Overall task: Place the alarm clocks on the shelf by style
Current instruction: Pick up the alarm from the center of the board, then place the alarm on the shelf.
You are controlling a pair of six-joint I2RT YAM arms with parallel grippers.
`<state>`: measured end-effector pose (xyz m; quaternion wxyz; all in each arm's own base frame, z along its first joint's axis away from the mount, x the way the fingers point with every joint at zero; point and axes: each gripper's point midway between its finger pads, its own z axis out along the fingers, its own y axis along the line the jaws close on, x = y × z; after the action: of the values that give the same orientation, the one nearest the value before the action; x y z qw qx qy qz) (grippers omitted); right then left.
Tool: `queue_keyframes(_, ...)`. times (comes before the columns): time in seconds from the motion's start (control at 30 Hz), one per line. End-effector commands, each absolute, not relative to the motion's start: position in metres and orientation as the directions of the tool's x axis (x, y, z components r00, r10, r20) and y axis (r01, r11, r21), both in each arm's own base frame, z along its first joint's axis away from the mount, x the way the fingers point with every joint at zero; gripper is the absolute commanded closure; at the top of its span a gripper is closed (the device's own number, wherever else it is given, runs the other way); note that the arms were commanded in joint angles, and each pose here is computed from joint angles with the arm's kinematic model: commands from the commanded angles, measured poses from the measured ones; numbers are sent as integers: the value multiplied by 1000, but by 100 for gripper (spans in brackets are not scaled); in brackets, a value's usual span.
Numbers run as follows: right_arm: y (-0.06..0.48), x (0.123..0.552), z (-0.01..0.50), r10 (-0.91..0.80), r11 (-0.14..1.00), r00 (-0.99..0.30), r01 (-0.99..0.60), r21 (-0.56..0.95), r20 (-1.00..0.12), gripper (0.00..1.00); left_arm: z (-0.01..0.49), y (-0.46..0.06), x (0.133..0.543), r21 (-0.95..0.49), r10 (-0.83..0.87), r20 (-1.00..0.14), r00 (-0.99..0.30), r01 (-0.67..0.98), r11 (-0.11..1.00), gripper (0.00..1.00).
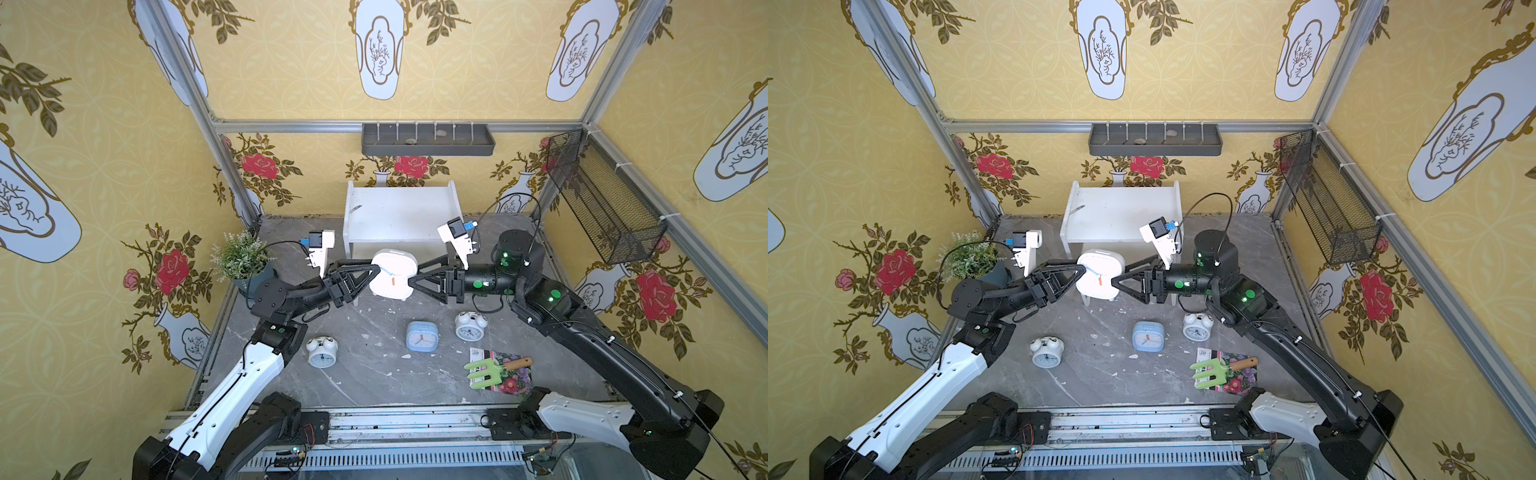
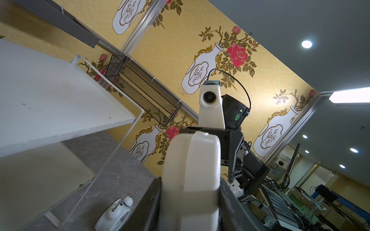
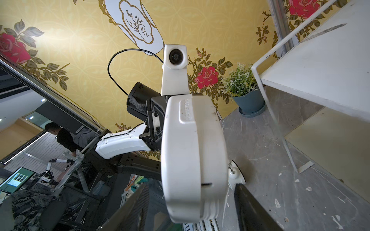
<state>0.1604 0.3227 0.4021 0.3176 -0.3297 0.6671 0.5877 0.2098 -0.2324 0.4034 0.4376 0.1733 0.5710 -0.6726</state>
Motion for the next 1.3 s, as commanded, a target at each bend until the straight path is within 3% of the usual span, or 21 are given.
queue_keyframes(0.0, 326, 160, 416, -42, 50, -547, -837, 545, -836, 36, 417, -229, 204, -572, -418, -750, -513, 820, 21, 85)
queue_keyframes(0.17, 327, 160, 417, -43, 42, -543, -840, 541, -839, 46, 418, -228, 203, -568, -418, -751, -511, 823, 16, 85)
queue_keyframes(0.33, 328, 157, 418, -52, 23, -540, -842, 540, -840, 64, 414, -228, 207, -577, -423, -748, -512, 816, 34, 85)
queue_keyframes(0.43, 327, 156, 423, -47, 18, -533, -846, 533, -845, 65, 410, -228, 208, -583, -422, -748, -513, 811, 47, 74)
queue_keyframes(0.6, 327, 158, 432, -51, 20, -506, -863, 506, -861, 66, 406, -226, 215, -595, -422, -750, -510, 798, 93, 32)
queue_keyframes(0.7, 327, 165, 437, -65, 42, -468, -884, 466, -882, 66, 402, -213, 228, -619, -446, -751, -487, 755, 217, 23)
queue_keyframes(0.83, 329, 195, 444, -105, 120, -378, -923, 366, -920, 66, 376, -156, 261, -670, -535, -742, -404, 456, 586, 16)
queue_keyframes(0.9, 331, 214, 448, -122, 142, -341, -935, 324, -932, 66, 358, -120, 266, -670, -574, -735, -361, 256, 697, 12)
queue_keyframes(1.07, 351, 255, 456, -174, 138, -246, -965, 223, -954, 66, 313, -82, 264, -640, -591, -682, -431, -41, 768, 15)
queue_keyframes(1.27, 366, 307, 439, -230, 175, -191, -973, 152, -954, 67, 278, -83, 260, -666, -621, -620, -480, -97, 740, 17)
